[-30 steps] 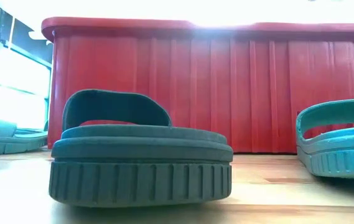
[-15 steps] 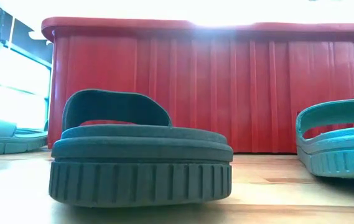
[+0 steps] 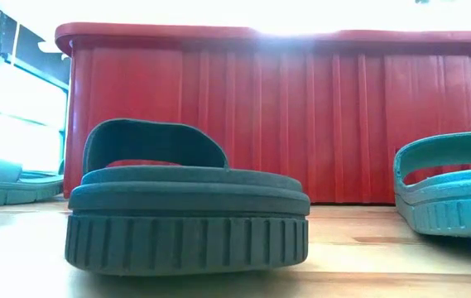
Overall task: Pick and place slides into bin
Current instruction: Put the green slide into the red bin
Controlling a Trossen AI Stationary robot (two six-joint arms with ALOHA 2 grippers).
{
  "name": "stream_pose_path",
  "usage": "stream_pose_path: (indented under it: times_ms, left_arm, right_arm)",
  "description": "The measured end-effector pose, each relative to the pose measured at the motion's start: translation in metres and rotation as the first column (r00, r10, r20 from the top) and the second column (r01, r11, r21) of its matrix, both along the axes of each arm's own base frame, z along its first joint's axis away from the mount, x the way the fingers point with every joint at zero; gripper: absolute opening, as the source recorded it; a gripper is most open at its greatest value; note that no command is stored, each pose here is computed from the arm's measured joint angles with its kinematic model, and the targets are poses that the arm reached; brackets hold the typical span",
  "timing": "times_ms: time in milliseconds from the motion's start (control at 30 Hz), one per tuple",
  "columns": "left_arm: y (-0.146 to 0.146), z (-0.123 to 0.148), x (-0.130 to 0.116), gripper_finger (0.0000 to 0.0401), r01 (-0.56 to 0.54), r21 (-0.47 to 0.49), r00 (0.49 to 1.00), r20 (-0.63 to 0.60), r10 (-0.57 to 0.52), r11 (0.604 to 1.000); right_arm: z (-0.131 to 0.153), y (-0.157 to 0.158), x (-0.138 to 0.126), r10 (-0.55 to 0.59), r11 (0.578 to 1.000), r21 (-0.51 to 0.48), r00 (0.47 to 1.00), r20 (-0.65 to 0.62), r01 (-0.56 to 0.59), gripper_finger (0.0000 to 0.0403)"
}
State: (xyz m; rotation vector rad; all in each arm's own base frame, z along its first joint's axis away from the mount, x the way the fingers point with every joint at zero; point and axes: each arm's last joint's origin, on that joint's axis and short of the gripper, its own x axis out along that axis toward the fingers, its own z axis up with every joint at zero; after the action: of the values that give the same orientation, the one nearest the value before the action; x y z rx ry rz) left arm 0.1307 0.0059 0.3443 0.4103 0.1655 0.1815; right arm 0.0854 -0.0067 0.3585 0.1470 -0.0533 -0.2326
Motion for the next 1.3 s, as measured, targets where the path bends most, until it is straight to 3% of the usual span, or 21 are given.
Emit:
stream_pose_path:
  times_ms: [100, 167, 233, 300, 400, 467, 567, 633, 700, 800, 867, 933, 1033, 1133, 1200, 1300]
  left_arm:
    - [-0.002, 0.02, -0.004, 0.0019, 0.066, -0.049, 0.994, 0.085, -0.061, 0.997]
    - [-0.003, 0.042, -0.013, 0.0019, 0.105, -0.042, 0.983, 0.154, -0.097, 0.994]
    - [-0.004, 0.064, -0.025, 0.0019, 0.126, -0.005, 0.975, 0.185, -0.123, 0.992]
    - [-0.004, 0.084, -0.035, 0.0019, 0.123, 0.054, 0.974, 0.186, -0.131, 0.991]
    - [-0.004, 0.102, -0.045, 0.0019, 0.125, 0.119, 0.984, 0.114, -0.138, 0.985]
    - [-0.003, 0.111, -0.046, 0.0019, 0.129, 0.127, 0.989, 0.06, -0.137, 0.984]
    - [-0.003, 0.115, -0.047, 0.0019, 0.142, 0.122, 0.99, -0.043, -0.137, 0.982]
    - [-0.003, 0.116, -0.044, 0.0019, 0.147, 0.116, 0.987, -0.086, -0.137, 0.982]
    - [-0.003, 0.113, -0.039, 0.0019, 0.152, 0.11, 0.982, -0.131, -0.137, 0.982]
    - [-0.004, 0.112, -0.032, 0.0019, 0.161, 0.106, 0.978, -0.152, -0.144, 0.981]
    - [-0.005, 0.111, -0.026, 0.0019, 0.198, 0.094, 0.97, -0.165, -0.181, 0.976]
    - [-0.006, 0.109, -0.021, 0.0019, 0.231, 0.082, 0.961, -0.177, -0.214, 0.969]
    - [-0.006, 0.107, -0.013, 0.0019, 0.242, 0.074, 0.954, -0.198, -0.224, 0.967]
    - [-0.006, 0.105, -0.006, 0.0019, 0.254, 0.065, 0.947, -0.219, -0.234, 0.965]
    - [-0.007, 0.103, -0.001, 0.0019, 0.275, 0.054, 0.938, -0.234, -0.256, 0.96]
    - [-0.008, 0.1, 0.007, 0.0019, 0.3, 0.037, 0.924, -0.259, -0.28, 0.953]
  right_arm:
    - [0.008, 0.0, 0.002, 0.007, 1.0, 0.011, 0.996, 0.084, -0.008, 0.0032]
    - [0.02, 0.002, 0.004, 0.07, 0.997, -0.041, 0.979, 0.191, -0.063, 0.0033]
    - [0.035, 0.005, 0.004, 0.181, 0.978, -0.158, 0.928, 0.327, -0.135, 0.0037]
    - [0.05, 0.009, 0.003, 0.293, 0.94, -0.297, 0.843, 0.452, -0.168, 0.0043]
    - [0.066, 0.012, 0.007, 0.391, 0.893, -0.415, 0.76, 0.519, -0.176, 0.0061]
    - [0.078, 0.012, 0.014, 0.394, 0.891, -0.413, 0.775, 0.494, -0.19, 0.0079]
    - [0.096, 0.012, 0.031, 0.393, 0.888, -0.39, 0.843, 0.367, -0.244, 0.0109]
    - [0.107, 0.012, 0.048, 0.399, 0.889, -0.342, 0.881, 0.254, -0.304, 0.0129]
    - [0.118, 0.016, 0.064, 0.462, 0.869, -0.276, 0.873, 0.155, -0.411, 0.0143]
    - [0.127, 0.027, 0.088, 0.604, 0.793, -0.102, 0.797, 0.005, -0.601, 0.0154]
    - [0.128, 0.037, 0.102, 0.697, 0.717, 0.089, 0.712, -0.078, -0.692, 0.0155]
    - [0.127, 0.048, 0.111, 0.753, 0.65, 0.308, 0.644, -0.137, -0.695, 0.0154]
    - [0.112, 0.07, 0.12, 0.798, 0.58, 0.589, 0.536, -0.275, -0.562, 0.0148]
    - [0.092, 0.091, 0.119, 0.813, 0.555, 0.775, 0.393, -0.429, -0.303, 0.0142]
    - [0.076, 0.102, 0.114, 0.787, 0.592, 0.798, 0.301, -0.539, -0.117, 0.014]
    - [0.054, 0.117, 0.108, 0.668, 0.72, 0.687, 0.169, -0.724, 0.096, 0.014]
